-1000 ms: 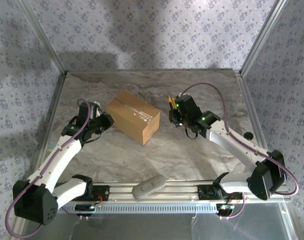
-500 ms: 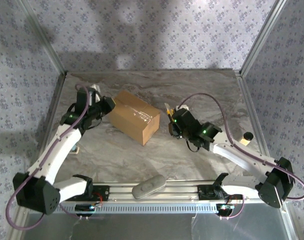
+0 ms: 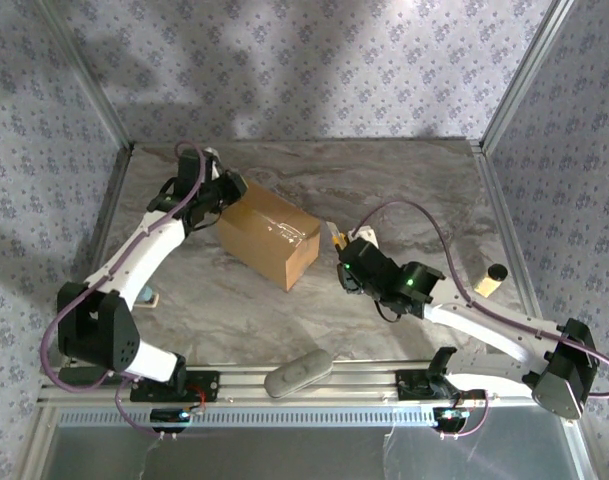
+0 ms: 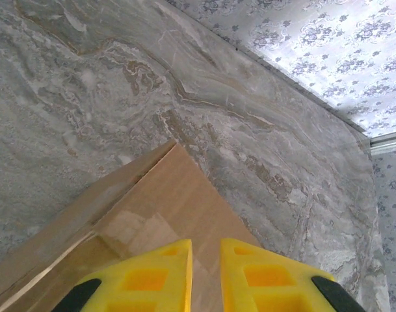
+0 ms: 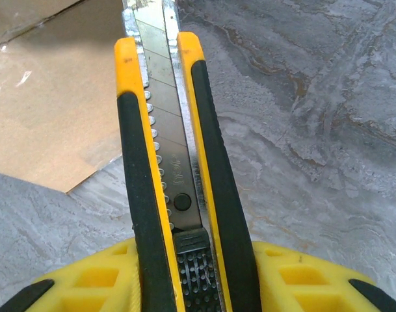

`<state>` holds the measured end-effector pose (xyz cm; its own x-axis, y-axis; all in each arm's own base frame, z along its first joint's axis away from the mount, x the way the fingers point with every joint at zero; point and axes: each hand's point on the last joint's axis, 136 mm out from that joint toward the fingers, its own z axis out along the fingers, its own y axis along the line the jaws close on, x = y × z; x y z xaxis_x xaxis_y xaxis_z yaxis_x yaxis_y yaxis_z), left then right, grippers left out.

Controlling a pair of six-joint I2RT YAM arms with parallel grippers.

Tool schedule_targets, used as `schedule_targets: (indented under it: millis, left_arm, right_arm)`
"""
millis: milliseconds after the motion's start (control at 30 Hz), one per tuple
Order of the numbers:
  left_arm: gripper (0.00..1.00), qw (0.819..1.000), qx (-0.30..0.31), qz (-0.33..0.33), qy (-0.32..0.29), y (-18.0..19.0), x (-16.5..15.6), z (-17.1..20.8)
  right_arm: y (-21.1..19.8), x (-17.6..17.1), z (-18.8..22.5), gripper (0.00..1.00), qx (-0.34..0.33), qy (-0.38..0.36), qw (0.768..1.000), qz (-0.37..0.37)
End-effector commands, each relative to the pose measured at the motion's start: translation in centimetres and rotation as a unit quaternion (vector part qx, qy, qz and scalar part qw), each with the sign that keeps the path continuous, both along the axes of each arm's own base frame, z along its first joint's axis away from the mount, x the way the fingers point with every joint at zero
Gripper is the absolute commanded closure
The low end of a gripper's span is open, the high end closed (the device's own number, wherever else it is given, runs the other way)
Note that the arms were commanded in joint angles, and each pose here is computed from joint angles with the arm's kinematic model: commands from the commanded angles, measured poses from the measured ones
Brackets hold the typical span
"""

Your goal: Unpack the express box

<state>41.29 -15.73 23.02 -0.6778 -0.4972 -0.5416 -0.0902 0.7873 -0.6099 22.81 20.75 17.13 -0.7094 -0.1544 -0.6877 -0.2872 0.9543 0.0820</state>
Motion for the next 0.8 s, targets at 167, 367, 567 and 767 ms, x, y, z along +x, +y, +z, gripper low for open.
schedule_targets:
  millis: [167, 367, 567, 767]
  left_arm:
    - [0.81, 0.999, -0.016, -0.005, -0.028, -1.5, 1.5, 1.6]
    - [0.81, 1.0, -0.017, -0.005, -0.02, -2.0, 1.4, 0.7]
    - [0.81, 1.0, -0.017, -0.004, -0.016, -2.1, 1.2, 0.3]
    - [0.81, 1.0, -0.014, -0.003, -0.011, -2.1, 1.1, -0.1]
  right_arm:
    - [-0.4, -1.2, -1.2, 1.0, -0.031, 0.007, 0.999, -0.008]
    - [0.0, -1.9, -1.8, 1.0, -0.041, 0.009, 0.999, -0.001]
    - [0.6, -1.9, -2.0, 1.0, -0.049, 0.008, 0.999, 0.005]
    - [1.2, -1.7, -2.0, 1.0, -0.045, 0.008, 0.999, 0.007]
